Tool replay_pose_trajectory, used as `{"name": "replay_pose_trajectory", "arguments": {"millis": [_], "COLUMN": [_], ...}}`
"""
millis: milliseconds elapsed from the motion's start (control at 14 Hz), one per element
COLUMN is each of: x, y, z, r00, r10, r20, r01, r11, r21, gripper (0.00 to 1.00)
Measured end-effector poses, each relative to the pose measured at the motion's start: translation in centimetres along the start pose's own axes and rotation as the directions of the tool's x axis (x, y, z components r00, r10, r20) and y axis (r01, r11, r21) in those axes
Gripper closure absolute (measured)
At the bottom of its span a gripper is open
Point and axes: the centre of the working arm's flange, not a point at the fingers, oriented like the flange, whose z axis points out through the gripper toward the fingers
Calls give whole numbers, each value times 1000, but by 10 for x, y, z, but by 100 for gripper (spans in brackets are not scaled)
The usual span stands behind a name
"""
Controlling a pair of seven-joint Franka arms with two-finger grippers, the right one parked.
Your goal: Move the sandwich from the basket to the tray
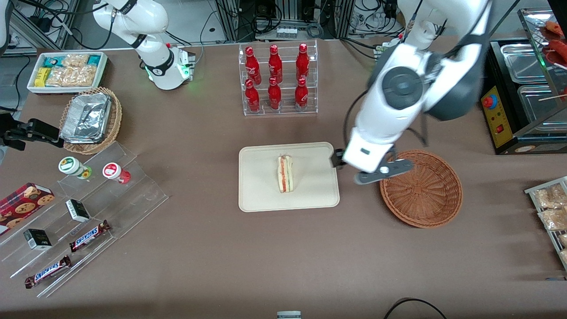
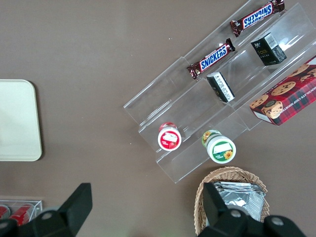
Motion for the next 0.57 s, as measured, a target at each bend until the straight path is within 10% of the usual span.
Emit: {"name": "replay_pose_trajectory", "arguments": {"millis": [571], "x": [38], "y": [-152], "z": [-70], "r00": [992], "r10": [121], "r20": [30], "r01": [-122], "r11": [993], "r21": [3], "gripper": [0]}}
